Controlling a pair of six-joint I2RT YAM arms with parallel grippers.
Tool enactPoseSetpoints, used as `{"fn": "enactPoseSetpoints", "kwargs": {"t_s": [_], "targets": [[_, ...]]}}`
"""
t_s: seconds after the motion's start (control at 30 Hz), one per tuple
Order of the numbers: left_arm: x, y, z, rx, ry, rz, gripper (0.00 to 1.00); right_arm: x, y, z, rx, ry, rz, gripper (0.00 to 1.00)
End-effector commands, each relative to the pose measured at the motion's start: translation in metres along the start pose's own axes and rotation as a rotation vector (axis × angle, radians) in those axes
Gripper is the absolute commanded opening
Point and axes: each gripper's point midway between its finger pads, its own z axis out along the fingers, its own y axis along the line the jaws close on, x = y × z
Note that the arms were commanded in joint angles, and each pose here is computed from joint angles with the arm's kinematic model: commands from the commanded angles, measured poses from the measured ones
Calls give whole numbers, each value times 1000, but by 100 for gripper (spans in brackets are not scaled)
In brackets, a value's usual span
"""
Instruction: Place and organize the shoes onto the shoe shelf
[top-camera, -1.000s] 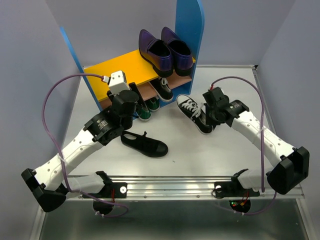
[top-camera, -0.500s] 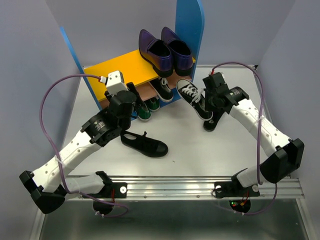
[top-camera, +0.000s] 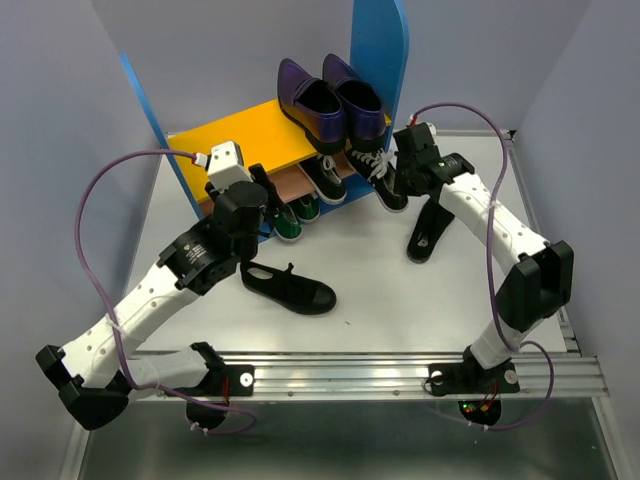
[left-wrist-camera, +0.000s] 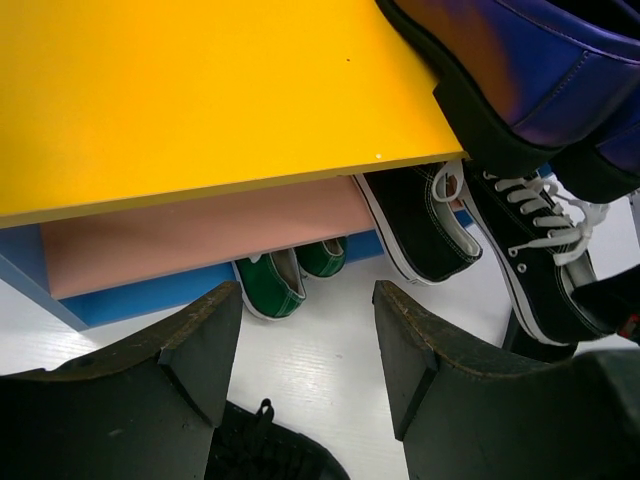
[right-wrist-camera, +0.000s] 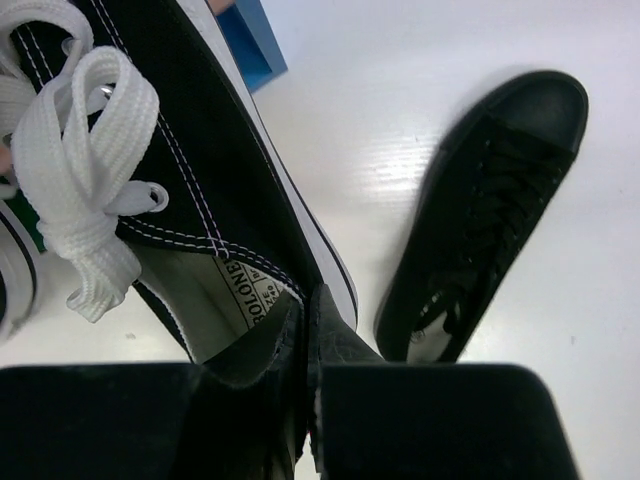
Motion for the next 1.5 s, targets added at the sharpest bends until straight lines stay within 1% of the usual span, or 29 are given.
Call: {"fn": "enactPoseSetpoints", "kwargs": {"t_s": [0.0, 0.03, 0.2, 0.5, 0.53, 0.6, 0.63, 0.67, 0.8, 1.0, 1.47], "targets": [[-16, 7, -7, -11, -42, -34, 66, -85, 26, -15, -97, -258, 160, 1], [-16, 9, -8, -15, -44, -38, 66, -85, 28, -7, -93, -255, 161, 1], [-19, 13, -12, -16, -51, -56, 66, -106, 39, 0, -114, -310, 193, 1], [-20, 16, -14, -19, -52, -60, 66, -112, 57, 25, -136, -303, 240, 1], [-20, 16, -14, -19, -52, -60, 66, -111, 58, 26, -139, -303, 246, 3], [-19, 17, -14, -25, -51, -55, 66, -109, 62, 29, -156, -297, 258, 16], [-18, 18, -14, -26, -50, -54, 66, -109, 63, 29, -161, -295, 262, 26], [-19, 18, -14, -25, -51, -55, 66, -107, 63, 30, -164, -289, 264, 33], [-18, 18, -14, -24, -49, -57, 66, -100, 66, 27, -190, -271, 267, 41], [-17, 14, -11, -21, -46, -56, 66, -98, 60, 10, -208, -278, 283, 41], [-10, 12, -7, -19, -33, -44, 66, -73, 25, -25, -160, -299, 293, 42]]}}
